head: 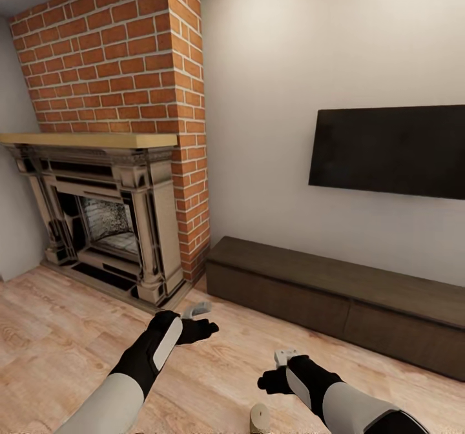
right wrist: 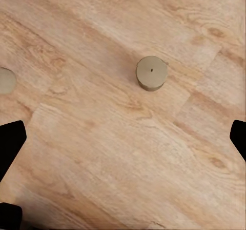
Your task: Place each of the two pumpkins and all three candles from the living room inside a cabinet in the living room (use any cabinet), then make sure every cabinet is closed, and position the cauldron so it is next to a table in the living room.
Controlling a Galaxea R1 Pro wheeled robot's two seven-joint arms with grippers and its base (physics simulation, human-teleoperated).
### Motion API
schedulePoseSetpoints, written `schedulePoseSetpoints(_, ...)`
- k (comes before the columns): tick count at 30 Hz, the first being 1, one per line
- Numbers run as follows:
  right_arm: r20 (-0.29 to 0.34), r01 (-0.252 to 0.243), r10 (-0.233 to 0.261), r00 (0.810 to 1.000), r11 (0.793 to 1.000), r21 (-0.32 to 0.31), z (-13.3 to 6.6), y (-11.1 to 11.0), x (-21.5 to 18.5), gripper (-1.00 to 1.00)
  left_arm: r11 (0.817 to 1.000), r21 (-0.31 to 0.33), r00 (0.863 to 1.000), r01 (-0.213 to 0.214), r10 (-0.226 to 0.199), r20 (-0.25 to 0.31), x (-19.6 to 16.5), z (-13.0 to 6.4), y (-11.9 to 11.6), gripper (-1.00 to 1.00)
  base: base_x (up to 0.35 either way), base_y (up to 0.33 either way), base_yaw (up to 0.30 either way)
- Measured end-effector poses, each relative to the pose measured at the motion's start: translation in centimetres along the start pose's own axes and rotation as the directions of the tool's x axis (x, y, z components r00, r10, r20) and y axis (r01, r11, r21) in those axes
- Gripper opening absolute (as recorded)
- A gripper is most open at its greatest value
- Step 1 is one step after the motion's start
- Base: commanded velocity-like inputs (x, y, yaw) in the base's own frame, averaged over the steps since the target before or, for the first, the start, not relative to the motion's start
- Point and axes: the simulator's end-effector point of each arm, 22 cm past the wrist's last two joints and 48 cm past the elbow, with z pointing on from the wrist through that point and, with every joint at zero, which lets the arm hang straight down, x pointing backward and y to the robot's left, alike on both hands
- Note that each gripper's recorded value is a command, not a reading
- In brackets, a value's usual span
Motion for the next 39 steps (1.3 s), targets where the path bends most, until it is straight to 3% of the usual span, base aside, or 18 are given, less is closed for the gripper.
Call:
schedulePoseSetpoints(6, 0.043, 0.003, -0.003, 0.999, 1.0, 0.0, 0.4, 0.0, -0.7, 1.0, 1.0, 0.015, 1.0, -0.012, 0.013, -0.015, -0.4, -0.5, -0.9, 1.0, 0.0, 0.0, 0.0)
schedulePoseSetpoints(23, 0.024, 0.001, -0.001, 1.0, 1.0, -0.002, 1.3, -0.1, 0.3, 1.0, 1.0, 0.015, 0.999, -0.007, 0.008, -0.045, 0.7, 0.6, -1.1, 1.0, 0.0, 0.0, 0.0)
schedulePoseSetpoints(39, 0.05, -0.004, 0.004, 0.999, 1.0, 0.003, 2.3, -0.5, 0.8, 1.0, 0.999, -0.055, 0.998, -0.003, -0.001, -0.071, 1.8, 1.7, 0.3, 1.0, 0.0, 0.0, 0.0)
